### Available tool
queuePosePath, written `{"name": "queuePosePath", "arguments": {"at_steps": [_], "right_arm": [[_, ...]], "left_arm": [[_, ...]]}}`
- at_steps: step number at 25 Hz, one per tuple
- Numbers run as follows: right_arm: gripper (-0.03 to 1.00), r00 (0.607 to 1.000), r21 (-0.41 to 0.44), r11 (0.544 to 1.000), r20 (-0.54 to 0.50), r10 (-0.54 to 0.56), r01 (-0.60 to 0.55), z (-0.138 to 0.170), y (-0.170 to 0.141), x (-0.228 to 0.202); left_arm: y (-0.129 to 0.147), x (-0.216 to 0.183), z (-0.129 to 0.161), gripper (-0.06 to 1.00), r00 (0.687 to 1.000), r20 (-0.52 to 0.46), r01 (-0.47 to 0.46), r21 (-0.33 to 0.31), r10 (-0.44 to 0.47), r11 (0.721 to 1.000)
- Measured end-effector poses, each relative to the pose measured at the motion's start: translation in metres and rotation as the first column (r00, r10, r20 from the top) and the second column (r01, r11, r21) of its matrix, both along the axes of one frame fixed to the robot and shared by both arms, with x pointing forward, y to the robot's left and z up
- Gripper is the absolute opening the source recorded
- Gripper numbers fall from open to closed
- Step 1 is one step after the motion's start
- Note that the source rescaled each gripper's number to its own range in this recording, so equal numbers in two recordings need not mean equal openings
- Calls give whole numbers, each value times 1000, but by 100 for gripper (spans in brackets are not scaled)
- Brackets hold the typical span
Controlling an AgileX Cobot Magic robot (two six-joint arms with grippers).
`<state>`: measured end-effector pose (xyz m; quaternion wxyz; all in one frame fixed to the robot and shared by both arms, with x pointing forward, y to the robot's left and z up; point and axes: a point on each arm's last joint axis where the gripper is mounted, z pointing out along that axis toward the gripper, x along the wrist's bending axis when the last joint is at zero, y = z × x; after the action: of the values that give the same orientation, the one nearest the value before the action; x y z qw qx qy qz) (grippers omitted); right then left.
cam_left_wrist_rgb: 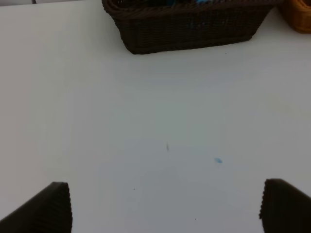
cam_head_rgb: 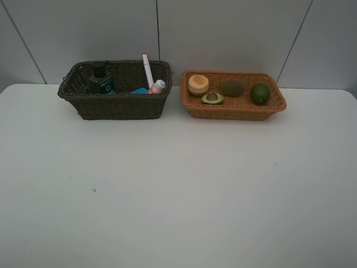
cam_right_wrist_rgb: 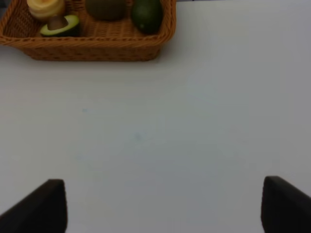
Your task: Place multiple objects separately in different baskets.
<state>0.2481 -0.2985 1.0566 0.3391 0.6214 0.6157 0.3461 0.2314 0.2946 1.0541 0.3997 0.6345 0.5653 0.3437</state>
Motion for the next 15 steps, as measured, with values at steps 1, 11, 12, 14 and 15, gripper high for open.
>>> {"name": "queuePosePath", "arguments": {"at_steps": [1, 11, 12, 14, 15], "right_arm": [[100, 1000, -5, 1000, 0, -3, 3, 0, 0, 0], [100, 1000, 0, 1000, 0, 0, 0, 0, 0, 0], [100, 1000, 0, 1000, 0, 0, 0, 0, 0, 0], [100, 1000, 0, 1000, 0, 0, 0, 0, 0, 0], [100, 1000, 0, 1000, 0, 0, 0, 0, 0, 0]], "left_arm": [[0, 0, 0, 91, 1000, 0, 0, 0, 0, 1000], [0, 0, 0, 91, 1000, 0, 0, 0, 0, 1000], [0, 0, 0, 91, 1000, 0, 0, 0, 0, 1000], [0, 0, 0, 91, 1000, 0, 0, 0, 0, 1000], [0, 0, 0, 91, 1000, 0, 0, 0, 0, 1000]]}}
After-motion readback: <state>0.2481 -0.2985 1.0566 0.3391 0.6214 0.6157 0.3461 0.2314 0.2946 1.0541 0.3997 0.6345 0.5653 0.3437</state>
